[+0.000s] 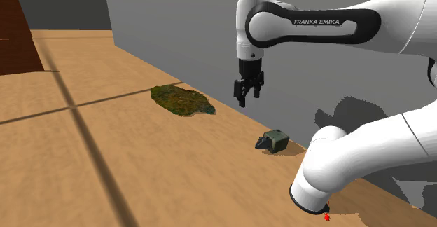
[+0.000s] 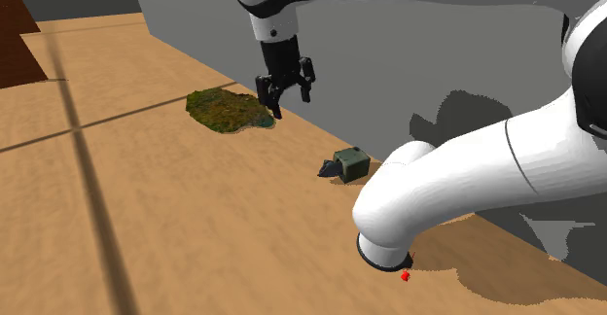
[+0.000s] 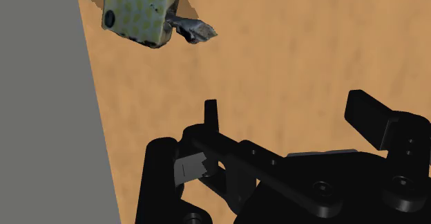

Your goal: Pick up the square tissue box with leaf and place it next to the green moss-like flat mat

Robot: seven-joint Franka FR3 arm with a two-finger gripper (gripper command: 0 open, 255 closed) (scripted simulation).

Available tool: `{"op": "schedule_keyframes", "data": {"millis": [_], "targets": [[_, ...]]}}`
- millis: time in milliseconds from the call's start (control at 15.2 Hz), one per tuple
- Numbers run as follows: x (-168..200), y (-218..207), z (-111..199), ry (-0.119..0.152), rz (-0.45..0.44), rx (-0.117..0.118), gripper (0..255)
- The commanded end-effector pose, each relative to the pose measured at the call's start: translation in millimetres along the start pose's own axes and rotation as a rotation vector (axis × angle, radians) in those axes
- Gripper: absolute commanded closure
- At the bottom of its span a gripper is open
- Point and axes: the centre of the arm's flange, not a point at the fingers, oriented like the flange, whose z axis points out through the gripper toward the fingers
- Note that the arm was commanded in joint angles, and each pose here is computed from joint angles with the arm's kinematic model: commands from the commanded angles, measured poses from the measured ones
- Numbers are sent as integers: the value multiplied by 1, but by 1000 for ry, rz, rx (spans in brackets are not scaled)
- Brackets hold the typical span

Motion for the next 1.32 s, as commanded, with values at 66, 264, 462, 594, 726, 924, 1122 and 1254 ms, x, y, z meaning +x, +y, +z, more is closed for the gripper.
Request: {"op": "schedule_keyframes", "data": {"millis": [66, 264, 462, 594, 726, 924, 1122, 1254], "targets": [[-3, 2, 13, 0, -72, -5, 0], [-11, 8, 51, 0, -287, -22, 0], [-17, 17, 88, 0, -502, -38, 0], [-20, 23, 113, 0, -645, -49, 0], [-23, 31, 138, 0, -788, -60, 0], [-24, 42, 176, 0, -1003, -76, 0], [-23, 51, 205, 1, -1145, -87, 0], [-22, 52, 216, 1, -1145, -87, 0]]}}
